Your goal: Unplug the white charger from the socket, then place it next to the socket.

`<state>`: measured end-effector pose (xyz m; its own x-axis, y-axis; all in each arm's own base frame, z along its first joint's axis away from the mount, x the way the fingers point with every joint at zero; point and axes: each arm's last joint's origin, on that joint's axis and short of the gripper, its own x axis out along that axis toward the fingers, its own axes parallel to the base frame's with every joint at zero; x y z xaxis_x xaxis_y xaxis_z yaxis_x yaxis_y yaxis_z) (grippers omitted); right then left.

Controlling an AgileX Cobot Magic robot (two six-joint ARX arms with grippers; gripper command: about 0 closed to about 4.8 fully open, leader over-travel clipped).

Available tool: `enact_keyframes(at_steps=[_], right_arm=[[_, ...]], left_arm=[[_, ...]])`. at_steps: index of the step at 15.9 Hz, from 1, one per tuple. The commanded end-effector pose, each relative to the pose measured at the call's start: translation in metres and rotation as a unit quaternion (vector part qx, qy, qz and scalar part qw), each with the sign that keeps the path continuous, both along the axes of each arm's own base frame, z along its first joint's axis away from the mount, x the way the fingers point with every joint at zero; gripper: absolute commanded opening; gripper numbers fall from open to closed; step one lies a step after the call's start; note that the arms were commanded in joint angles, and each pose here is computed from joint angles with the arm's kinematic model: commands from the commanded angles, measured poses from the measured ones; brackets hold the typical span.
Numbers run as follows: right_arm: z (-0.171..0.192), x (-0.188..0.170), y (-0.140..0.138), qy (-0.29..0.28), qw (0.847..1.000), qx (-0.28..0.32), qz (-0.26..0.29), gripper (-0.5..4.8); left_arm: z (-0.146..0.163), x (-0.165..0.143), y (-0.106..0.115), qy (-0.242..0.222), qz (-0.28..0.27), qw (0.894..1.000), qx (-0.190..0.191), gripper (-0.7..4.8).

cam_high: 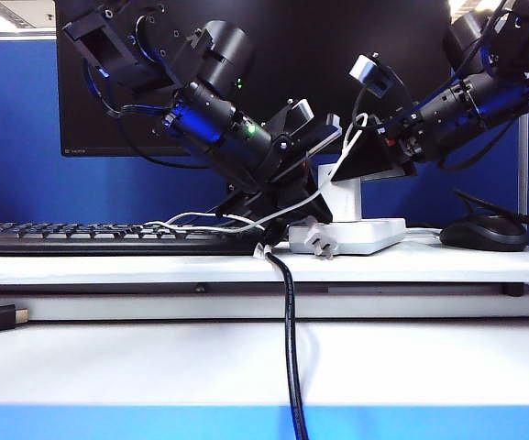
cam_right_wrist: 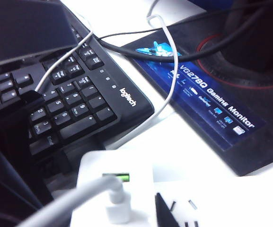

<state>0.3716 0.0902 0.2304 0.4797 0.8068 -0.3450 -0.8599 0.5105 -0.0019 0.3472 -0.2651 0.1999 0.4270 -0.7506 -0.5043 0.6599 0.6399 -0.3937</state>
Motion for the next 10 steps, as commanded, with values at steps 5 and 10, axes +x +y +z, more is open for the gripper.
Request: enact_keyframes(at_steps=[5, 10], right_arm=[[0.0169, 0.0015, 0.0047, -0.074, 0.997, 0.009, 0.026, 0.89], [0.0213, 0.0022, 0.0047, -0.096, 0.994, 0.022, 0.043, 0.90]], left_arm=[[-0.0019, -0.0009, -0.0003, 0.005, -0.004, 1.000, 0.007, -0.05], [-0.0025, -0.0009, -0.0003, 0.006, -0.004, 1.000, 0.008, -0.05]])
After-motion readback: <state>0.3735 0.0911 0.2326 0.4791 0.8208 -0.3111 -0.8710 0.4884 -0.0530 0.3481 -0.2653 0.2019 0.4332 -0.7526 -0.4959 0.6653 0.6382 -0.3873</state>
